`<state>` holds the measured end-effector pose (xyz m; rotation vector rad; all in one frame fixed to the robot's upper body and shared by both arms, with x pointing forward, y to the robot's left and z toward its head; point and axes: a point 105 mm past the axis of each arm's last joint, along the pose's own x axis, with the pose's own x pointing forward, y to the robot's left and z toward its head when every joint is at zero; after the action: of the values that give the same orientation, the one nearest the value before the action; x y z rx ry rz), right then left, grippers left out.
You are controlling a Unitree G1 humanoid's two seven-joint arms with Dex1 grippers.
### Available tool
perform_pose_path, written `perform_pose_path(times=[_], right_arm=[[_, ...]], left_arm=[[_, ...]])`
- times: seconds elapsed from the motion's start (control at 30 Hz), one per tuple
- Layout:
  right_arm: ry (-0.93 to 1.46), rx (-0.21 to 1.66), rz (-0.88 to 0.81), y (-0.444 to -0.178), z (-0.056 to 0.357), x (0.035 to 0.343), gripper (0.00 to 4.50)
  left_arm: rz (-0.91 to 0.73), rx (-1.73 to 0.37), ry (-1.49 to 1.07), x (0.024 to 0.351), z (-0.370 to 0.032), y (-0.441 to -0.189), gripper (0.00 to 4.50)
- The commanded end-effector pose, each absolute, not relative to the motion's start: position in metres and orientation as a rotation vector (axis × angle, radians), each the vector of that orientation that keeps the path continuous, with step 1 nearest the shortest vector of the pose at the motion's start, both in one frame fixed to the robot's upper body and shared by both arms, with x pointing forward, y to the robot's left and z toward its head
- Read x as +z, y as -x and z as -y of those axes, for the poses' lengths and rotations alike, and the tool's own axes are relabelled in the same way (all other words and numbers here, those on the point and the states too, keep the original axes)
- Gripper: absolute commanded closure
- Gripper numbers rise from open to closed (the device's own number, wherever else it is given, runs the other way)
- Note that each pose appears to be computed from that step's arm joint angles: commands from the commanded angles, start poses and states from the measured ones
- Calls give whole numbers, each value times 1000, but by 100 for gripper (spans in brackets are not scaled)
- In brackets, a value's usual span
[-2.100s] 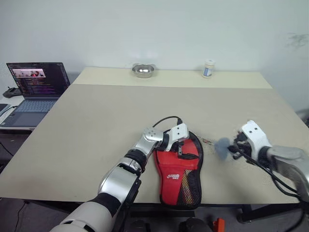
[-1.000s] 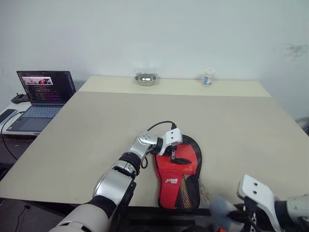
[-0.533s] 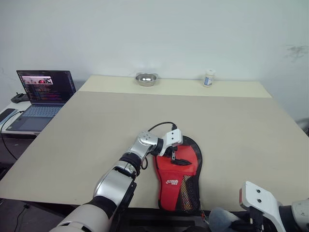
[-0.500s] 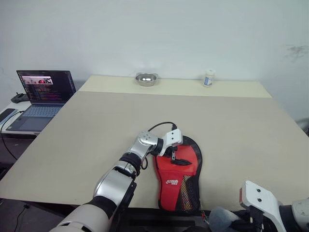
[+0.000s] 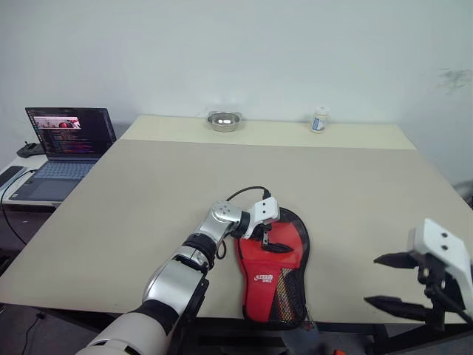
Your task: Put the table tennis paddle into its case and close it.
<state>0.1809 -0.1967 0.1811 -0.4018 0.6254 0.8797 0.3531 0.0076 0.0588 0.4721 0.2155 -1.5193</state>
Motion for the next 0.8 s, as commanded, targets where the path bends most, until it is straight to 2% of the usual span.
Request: perform_pose_path(times=[0.03,0.23,0.4,0.53,0.73,0.8], right_arm=[[415,830,-538,-198,201,189,17],[381,764,-372,-241,202,185,17],[363,769,-231,-274,190,172,17],[270,842,-229,-278,188,165,17],[256,811,-235,-284,211,155,17],[262,797,-239,-286,218,151,17]], left_arm=[[-300,-1507,-417,47,-26,-351,0],[-56,-1478,-339,120,-52,-366,0],[-16,-1424,-265,158,-91,-347,0],[-63,-1373,-247,160,-112,-322,0],[-133,-1332,-253,150,-125,-293,0],[-146,-1333,-257,147,-122,-291,0]])
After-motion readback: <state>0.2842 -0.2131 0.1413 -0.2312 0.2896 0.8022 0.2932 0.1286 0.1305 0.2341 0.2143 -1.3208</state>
